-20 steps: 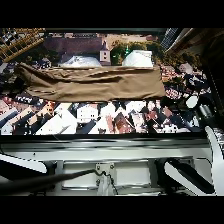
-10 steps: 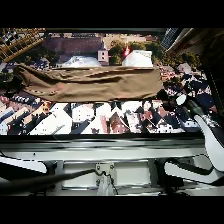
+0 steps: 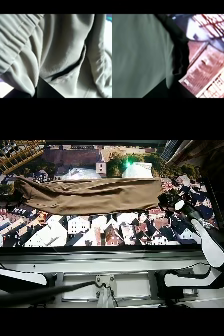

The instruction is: Fold the clothes and pants, and hang the long-sleeved shirts on hangers.

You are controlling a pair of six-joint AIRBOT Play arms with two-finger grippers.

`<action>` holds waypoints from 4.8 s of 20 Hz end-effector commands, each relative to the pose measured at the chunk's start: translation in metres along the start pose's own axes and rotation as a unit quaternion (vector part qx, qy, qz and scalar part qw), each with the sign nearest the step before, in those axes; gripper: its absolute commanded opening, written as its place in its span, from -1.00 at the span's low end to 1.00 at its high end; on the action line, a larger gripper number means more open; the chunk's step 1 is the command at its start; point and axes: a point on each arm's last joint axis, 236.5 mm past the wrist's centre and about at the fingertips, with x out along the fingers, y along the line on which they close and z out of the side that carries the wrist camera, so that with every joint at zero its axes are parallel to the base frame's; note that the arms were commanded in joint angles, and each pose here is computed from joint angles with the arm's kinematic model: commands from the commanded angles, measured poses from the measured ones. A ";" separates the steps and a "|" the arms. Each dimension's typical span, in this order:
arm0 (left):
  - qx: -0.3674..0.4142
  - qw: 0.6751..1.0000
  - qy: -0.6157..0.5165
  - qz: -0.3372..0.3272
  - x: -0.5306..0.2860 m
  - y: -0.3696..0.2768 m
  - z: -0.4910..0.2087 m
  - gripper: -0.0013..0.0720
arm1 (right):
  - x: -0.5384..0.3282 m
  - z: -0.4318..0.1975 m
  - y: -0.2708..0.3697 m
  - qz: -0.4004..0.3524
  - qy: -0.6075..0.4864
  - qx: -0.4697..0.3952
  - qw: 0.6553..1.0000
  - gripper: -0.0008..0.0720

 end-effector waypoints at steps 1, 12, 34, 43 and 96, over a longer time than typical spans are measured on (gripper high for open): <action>0.067 0.996 0.042 0.044 -0.010 0.022 -0.017 -0.93 | -0.016 -0.011 -0.010 -0.038 0.035 -0.085 0.995 -0.91; 0.107 0.960 0.131 0.224 -0.106 0.136 -0.087 -0.93 | -0.157 -0.081 -0.117 -0.157 0.082 -0.239 0.955 -0.92; 0.024 0.980 -0.197 0.030 -0.208 -0.037 0.052 0.16 | -0.204 0.062 -0.079 -0.077 -0.033 -0.136 0.987 -0.09; 0.389 0.908 -0.003 -0.156 -0.141 -0.300 -0.188 0.16 | -0.148 0.042 -0.123 -0.057 0.095 -0.135 0.985 -0.35; 0.439 0.794 0.317 -0.276 -0.045 -0.350 -0.559 -0.92 | -0.145 -0.033 -0.069 0.009 0.294 -0.183 0.938 -0.91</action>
